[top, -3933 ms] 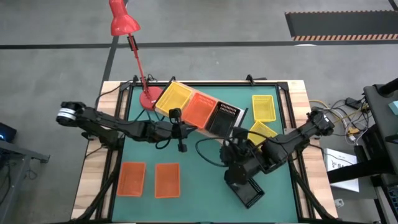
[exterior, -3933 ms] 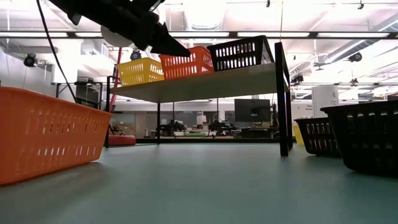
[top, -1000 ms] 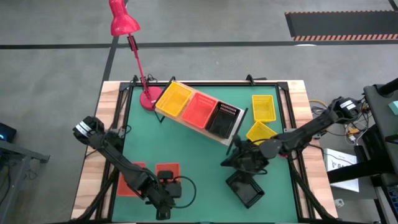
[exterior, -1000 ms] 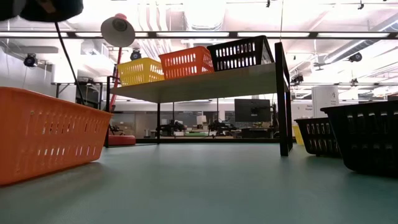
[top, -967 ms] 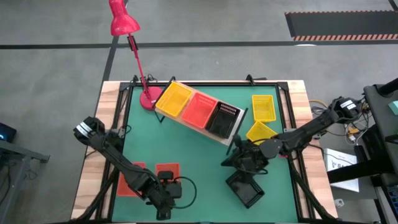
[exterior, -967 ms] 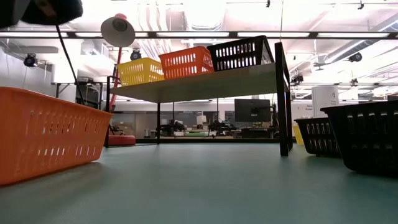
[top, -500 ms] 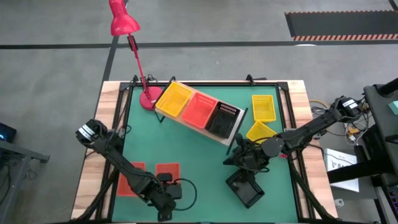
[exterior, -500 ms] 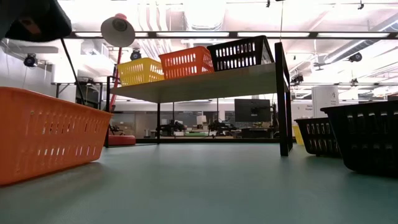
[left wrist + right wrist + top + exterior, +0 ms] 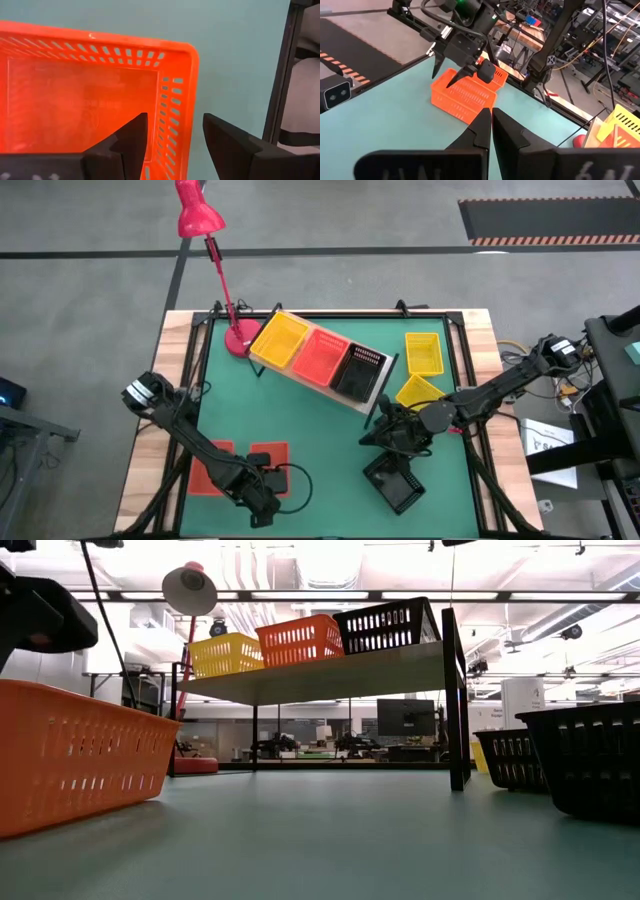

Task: Stack baskets on shelf by color
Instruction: Stack the right orange bin on top of the other orange bin on the shelf

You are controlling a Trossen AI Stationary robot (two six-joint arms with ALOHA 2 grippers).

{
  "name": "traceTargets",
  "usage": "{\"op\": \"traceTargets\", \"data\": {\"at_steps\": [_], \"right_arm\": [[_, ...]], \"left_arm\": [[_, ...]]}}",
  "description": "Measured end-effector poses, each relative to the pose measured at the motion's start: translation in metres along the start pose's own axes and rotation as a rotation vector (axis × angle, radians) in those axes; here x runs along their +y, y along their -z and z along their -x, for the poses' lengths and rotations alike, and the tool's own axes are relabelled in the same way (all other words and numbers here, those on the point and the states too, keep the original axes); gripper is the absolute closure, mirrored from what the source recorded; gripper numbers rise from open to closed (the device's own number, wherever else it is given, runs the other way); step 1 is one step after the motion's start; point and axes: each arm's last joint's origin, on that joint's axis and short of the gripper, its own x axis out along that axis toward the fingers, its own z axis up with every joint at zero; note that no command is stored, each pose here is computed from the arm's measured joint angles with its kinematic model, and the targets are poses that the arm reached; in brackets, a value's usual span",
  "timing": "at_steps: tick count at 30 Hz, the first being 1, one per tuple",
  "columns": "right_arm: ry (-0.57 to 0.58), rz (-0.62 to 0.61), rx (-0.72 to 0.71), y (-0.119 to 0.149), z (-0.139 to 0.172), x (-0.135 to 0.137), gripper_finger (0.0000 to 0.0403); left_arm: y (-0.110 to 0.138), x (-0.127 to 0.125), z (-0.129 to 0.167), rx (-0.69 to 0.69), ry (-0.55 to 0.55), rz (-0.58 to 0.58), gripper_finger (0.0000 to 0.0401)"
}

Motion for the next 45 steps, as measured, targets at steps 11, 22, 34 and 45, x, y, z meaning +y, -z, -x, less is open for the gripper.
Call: {"op": "traceTargets", "data": {"at_steps": [11,22,34,45], "right_arm": [[-0.002,-0.001,0.005,0.000,0.000,0.000,0.0394],[-0.002,-0.009,0.006,0.001,0.000,0.000,0.0394],[-0.005,-0.005,0.014,0.001,0.000,0.001,0.0394],[-0.007,-0.004,0.019,0.002,0.000,0.001,0.0394]], "left_arm": [[0.000,0.000,0.000,-0.002,-0.002,0.001,0.0317],[-0.006,-0.006,0.008,-0.010,0.017,0.002,0.0396],[-0.032,-0.029,0.067,-0.065,0.020,-0.083,0.0399],[-0.065,-0.051,0.141,-0.357,0.008,-0.403,0.0400]]}}
